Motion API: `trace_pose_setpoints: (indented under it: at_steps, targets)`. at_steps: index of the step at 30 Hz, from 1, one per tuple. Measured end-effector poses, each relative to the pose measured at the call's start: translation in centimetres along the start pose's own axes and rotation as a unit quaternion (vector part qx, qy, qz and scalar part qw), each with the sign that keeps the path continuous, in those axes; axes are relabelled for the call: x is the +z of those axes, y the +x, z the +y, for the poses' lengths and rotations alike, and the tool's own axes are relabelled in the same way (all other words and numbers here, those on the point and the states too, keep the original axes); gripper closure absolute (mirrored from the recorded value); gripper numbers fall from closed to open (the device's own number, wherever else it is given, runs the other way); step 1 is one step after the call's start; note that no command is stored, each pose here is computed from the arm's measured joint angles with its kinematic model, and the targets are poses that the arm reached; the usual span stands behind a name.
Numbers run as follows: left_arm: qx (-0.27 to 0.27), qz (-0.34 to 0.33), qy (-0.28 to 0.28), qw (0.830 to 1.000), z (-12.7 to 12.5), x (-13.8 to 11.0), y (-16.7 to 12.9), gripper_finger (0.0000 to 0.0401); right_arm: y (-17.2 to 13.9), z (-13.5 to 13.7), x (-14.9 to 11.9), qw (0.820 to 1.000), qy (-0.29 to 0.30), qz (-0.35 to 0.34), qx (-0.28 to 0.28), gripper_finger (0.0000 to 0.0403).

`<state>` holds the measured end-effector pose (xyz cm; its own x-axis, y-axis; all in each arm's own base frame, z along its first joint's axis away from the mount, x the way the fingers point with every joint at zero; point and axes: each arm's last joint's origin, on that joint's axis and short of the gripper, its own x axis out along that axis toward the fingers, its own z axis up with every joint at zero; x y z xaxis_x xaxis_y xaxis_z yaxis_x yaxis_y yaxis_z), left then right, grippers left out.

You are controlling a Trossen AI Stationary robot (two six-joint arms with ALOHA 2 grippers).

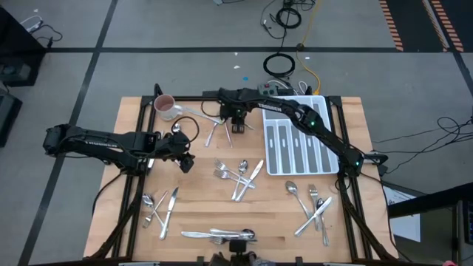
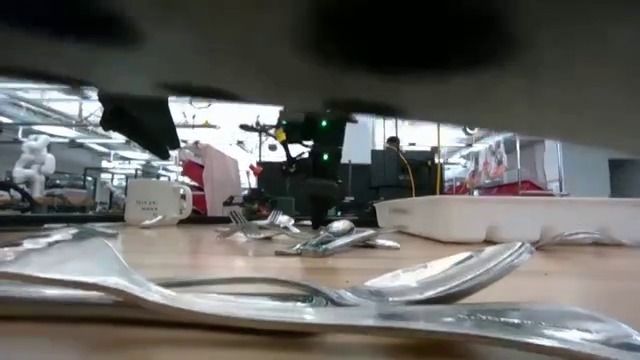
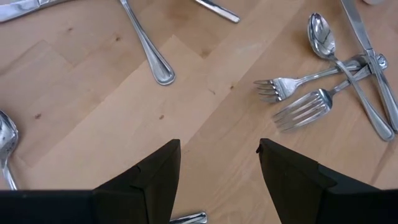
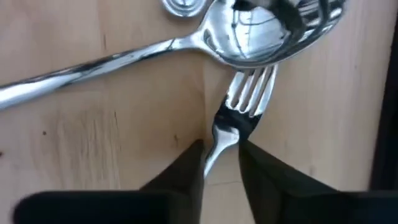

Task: Sort silverware
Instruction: Put the silver fork into the silverware tray

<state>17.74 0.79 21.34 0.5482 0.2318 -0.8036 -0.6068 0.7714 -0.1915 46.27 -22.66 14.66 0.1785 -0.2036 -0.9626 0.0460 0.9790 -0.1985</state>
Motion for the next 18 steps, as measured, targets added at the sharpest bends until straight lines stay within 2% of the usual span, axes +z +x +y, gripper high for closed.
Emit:
trace_pose_setpoints:
  at_steps: [7,18]
  targets:
    - [0.004,-0.003,0.0,1.0,0.02,0.02,0.0,0.0178,-0.01,0.55,0.19,0.999,-0.011,0.018,-0.033,0.0336]
    - [0.004,-0.003,0.0,1.0,0.01,0.01,0.0,0.0178,-0.02,0.68,0.27,0.999,-0.02,0.014,-0.027,0.0336]
